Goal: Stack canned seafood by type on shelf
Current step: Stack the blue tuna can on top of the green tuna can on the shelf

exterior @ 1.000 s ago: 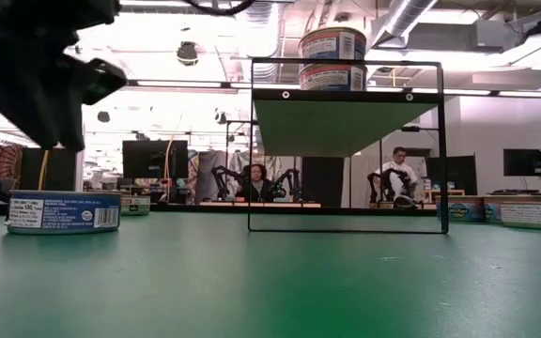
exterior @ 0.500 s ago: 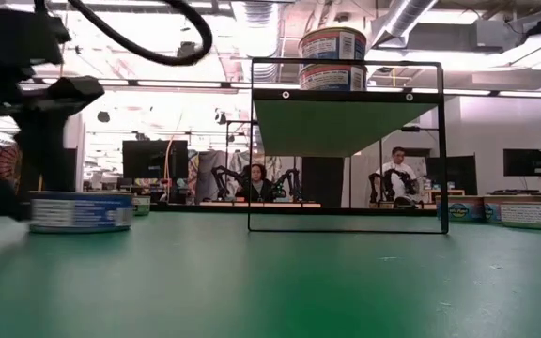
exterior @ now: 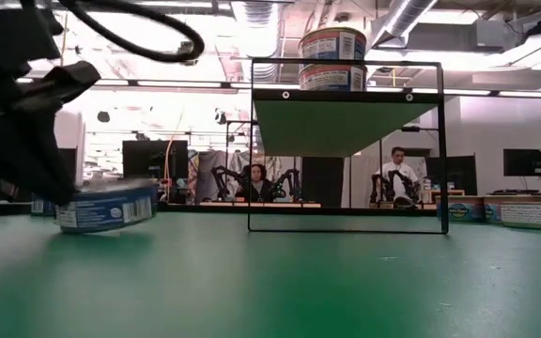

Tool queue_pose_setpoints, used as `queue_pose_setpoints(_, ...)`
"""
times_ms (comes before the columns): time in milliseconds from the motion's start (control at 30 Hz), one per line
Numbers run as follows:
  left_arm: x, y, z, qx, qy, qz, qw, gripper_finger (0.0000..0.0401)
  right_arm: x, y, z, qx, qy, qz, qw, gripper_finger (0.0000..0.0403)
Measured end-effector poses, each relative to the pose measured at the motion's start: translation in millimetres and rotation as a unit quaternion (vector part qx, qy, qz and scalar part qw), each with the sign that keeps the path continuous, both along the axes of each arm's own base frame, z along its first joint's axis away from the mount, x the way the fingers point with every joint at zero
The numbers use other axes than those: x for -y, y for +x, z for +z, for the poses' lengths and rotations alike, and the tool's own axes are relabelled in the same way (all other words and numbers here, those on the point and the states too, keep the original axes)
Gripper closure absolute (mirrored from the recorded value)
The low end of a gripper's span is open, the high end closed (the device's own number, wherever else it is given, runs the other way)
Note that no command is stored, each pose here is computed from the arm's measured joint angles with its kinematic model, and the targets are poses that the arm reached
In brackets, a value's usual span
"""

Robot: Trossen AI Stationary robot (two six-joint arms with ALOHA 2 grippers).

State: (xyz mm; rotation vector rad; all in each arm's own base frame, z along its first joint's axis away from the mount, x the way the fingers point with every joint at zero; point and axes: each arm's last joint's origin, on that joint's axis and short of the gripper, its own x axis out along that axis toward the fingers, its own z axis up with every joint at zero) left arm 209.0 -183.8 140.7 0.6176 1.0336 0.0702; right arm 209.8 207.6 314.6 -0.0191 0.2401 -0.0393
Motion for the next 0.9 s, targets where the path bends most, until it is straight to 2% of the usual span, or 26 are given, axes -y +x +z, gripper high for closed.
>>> queue_pose_setpoints(100, 5.0, 0.9, -1.6, -0.035, -0.044, -0.011, 0.998, 0.04, 0.1, 0.1, -0.1, 0.0, 0.003, -0.001, 1.0, 0.0117)
queue_pose_setpoints(400, 3.4, 1.1, 0.1, -0.017, -0.054, 0.025, 0.998, 0.0401, 0.2, -0.1, -0.2, -0.001, 0.009, -0.003, 1.0, 0.0117)
queue_pose_setpoints(567, 3.8, -0.3, 0.6, -0.029, -0.083, 0.045, 0.995, 0.0401, 0.2, -0.1, -0.2, 0.0, 0.011, -0.004, 1.0, 0.0117)
queue_pose_setpoints(633, 3.4, -2.3, 8.1, -0.056, -0.097, 0.056, 0.992, 0.0401, 0.3, -0.1, -0.1, 0.001, 0.018, -0.007, 1.0, 0.0117)
queue_pose_setpoints(767, -1.2, -11.7, 39.5, -0.072, -0.097, 0.122, 0.985, 0.0401, 0.3, -0.1, -0.2, 0.001, 0.023, -0.009, 1.0, 0.0117)
queue_pose_setpoints(833, -1.5, -15.4, 54.7, -0.047, -0.12, 0.169, 0.977, 0.04, 0.3, -0.1, -0.1, 0.001, 0.024, -0.01, 1.0, 0.0117)
queue_pose_setpoints(900, -1.6, -17.8, 64.2, -0.012, -0.161, 0.223, 0.961, 0.0394, 0.4, -0.1, -0.2, 0.001, 0.025, -0.01, 1.0, 0.0117)
